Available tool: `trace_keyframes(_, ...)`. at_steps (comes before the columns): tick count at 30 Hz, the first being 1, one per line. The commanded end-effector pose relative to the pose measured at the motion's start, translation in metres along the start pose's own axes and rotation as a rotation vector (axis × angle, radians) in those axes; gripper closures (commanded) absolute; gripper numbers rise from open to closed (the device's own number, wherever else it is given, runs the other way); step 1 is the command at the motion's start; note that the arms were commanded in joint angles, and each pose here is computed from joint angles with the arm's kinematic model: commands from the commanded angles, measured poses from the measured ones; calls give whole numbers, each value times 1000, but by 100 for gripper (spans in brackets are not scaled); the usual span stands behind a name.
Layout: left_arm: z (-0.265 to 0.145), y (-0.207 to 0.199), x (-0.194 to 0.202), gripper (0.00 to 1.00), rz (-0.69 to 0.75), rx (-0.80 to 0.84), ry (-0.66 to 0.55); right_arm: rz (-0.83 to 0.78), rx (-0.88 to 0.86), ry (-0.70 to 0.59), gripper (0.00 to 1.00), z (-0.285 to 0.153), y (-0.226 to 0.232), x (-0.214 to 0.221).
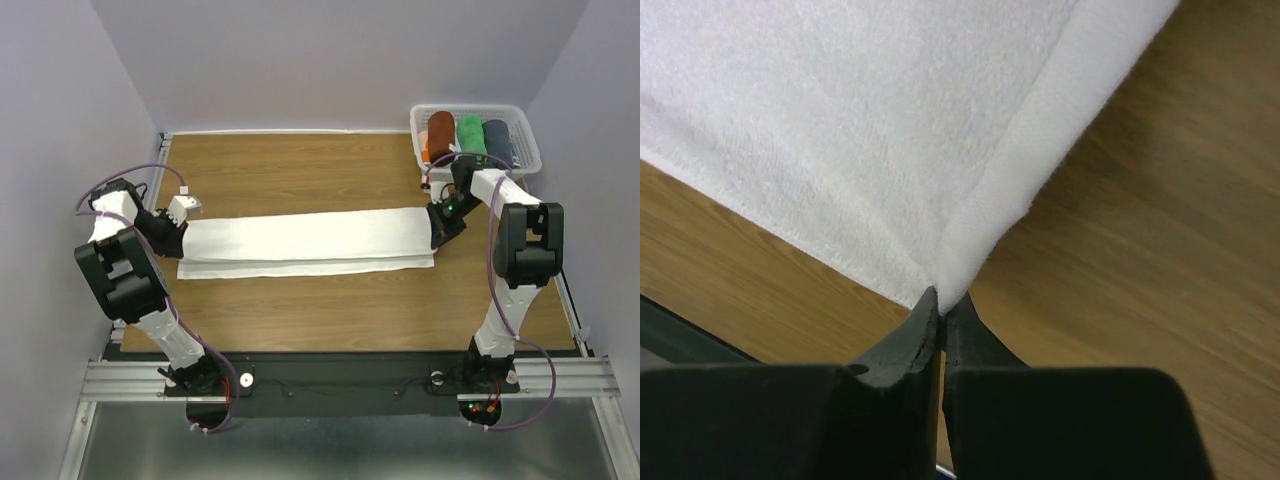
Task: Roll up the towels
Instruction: Fold the towel
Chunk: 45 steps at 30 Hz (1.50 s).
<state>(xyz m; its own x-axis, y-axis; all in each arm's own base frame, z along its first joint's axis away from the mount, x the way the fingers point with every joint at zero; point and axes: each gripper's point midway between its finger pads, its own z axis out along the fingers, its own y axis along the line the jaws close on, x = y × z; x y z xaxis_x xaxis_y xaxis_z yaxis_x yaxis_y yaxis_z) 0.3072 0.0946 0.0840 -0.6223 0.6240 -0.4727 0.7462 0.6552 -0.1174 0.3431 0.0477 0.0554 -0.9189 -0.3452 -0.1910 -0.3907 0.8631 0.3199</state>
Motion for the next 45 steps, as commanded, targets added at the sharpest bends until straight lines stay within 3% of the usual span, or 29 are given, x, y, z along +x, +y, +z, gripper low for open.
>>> trace_keyframes(1,0,-7,19,100,33,-19,54,-4,-9,-11,99,-1,-2,5)
trace_keyframes(8,9,11,21,100,-12,-93,46,12,16,-36,99,-4,-2,5)
trace_keyframes(20,-41,16,-8,100,57,-86,0,-15,8,-101,99,-49,18,-7)
trace_keyframes(28,-17,0,29,100,44,-53,80,21,-95,-5,99,-11,31,29)
trace_keyframes(43,18,8,49,100,-26,-54,96,47,-107,22,99,19,25,31)
trace_keyframes(45,18,7,51,100,-24,-48,101,43,-107,17,89,16,27,32)
